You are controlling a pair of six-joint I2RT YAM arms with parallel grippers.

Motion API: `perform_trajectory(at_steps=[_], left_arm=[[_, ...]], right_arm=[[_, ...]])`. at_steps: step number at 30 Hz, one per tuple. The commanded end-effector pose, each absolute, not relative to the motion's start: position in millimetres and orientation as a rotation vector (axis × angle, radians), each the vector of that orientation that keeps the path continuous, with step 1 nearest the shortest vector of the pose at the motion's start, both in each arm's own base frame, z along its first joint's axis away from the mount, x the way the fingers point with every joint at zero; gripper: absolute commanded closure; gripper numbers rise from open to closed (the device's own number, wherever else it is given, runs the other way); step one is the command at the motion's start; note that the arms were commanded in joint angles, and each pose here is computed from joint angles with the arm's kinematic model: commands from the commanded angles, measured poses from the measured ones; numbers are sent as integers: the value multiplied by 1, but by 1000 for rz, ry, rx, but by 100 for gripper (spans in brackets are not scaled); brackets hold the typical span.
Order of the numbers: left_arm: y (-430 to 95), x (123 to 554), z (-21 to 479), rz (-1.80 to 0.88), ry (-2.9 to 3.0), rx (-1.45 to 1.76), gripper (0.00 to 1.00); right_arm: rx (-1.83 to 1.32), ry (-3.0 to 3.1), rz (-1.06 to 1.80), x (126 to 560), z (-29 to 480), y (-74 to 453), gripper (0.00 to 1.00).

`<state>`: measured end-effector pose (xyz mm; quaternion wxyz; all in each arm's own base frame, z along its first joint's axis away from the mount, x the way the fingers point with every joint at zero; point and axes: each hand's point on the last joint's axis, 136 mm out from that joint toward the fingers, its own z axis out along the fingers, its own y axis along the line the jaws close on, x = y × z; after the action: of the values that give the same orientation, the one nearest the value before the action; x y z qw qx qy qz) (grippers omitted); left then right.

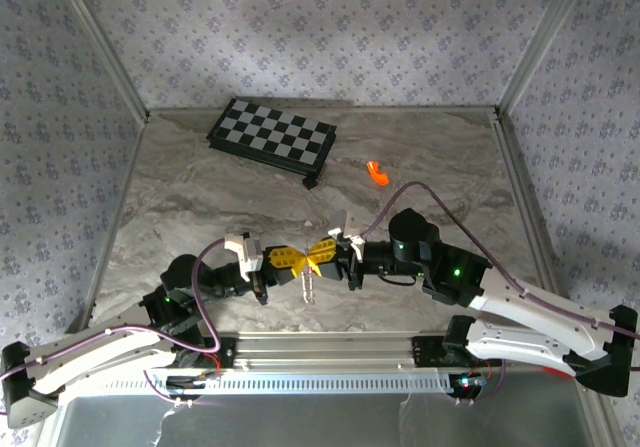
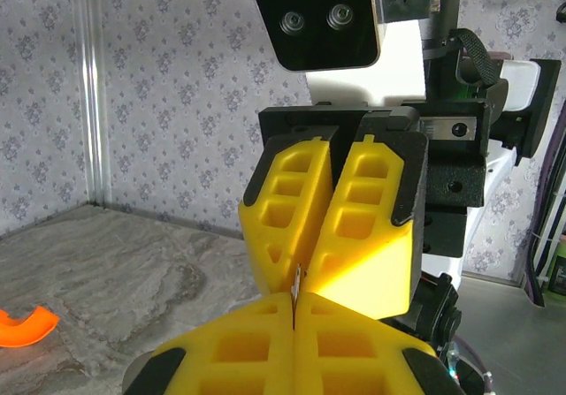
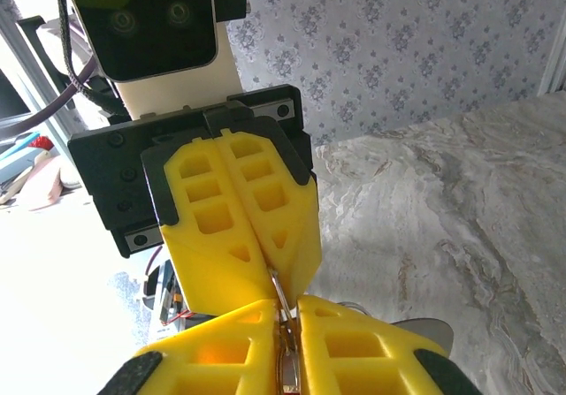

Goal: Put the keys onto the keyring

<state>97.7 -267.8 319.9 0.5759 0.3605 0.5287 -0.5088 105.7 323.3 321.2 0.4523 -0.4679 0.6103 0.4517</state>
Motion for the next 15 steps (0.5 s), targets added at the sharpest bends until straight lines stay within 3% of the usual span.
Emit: perform_trajectory(at_steps=[1,5,10,15], left_arm=[[-264,90,342,-1232,1167,830,100],[-264,90,341,-1224,1174,834,100],[-263,99,338,-1157,1231,836,100],[-260,114,326,-1005,1372,873,86]], right_arm=[[-1180,1486,1133,101,325,323,91],[-1181,1473,1123,101,326,321,100],[-1201,1471,1073,101,326,316,100],[-1252,1498,971,105,322,309,100]])
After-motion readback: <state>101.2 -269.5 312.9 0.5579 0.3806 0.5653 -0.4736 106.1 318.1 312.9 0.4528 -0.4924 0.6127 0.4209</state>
